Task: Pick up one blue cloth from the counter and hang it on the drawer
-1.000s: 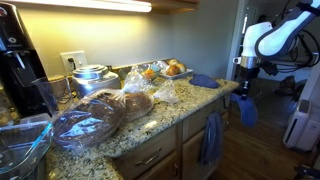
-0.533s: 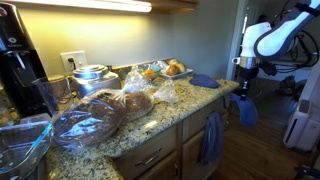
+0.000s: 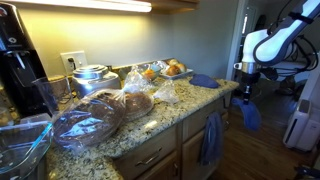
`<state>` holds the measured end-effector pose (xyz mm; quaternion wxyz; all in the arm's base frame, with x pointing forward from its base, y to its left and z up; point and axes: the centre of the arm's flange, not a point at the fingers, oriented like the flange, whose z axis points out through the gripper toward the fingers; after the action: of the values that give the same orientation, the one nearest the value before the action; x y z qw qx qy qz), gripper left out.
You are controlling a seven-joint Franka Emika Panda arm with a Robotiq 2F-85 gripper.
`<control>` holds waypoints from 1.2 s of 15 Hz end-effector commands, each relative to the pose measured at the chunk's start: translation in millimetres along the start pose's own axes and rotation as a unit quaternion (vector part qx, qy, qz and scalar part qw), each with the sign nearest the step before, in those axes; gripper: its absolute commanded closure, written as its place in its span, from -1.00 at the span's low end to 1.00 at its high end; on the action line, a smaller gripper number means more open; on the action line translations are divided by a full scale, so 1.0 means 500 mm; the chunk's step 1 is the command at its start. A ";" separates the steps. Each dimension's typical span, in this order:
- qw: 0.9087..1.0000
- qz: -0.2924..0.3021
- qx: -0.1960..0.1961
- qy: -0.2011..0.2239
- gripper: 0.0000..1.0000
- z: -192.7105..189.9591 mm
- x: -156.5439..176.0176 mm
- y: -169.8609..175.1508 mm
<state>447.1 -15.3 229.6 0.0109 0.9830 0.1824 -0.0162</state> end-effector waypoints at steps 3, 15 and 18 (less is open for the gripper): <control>0.999 -0.019 0.018 0.023 0.85 0.044 -0.001 0.039; 0.996 -0.041 0.042 0.067 0.86 0.077 0.038 0.054; 0.996 -0.036 0.048 0.060 0.86 0.093 0.034 0.060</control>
<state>472.6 -28.5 191.7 -0.0417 0.9751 0.2161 0.0259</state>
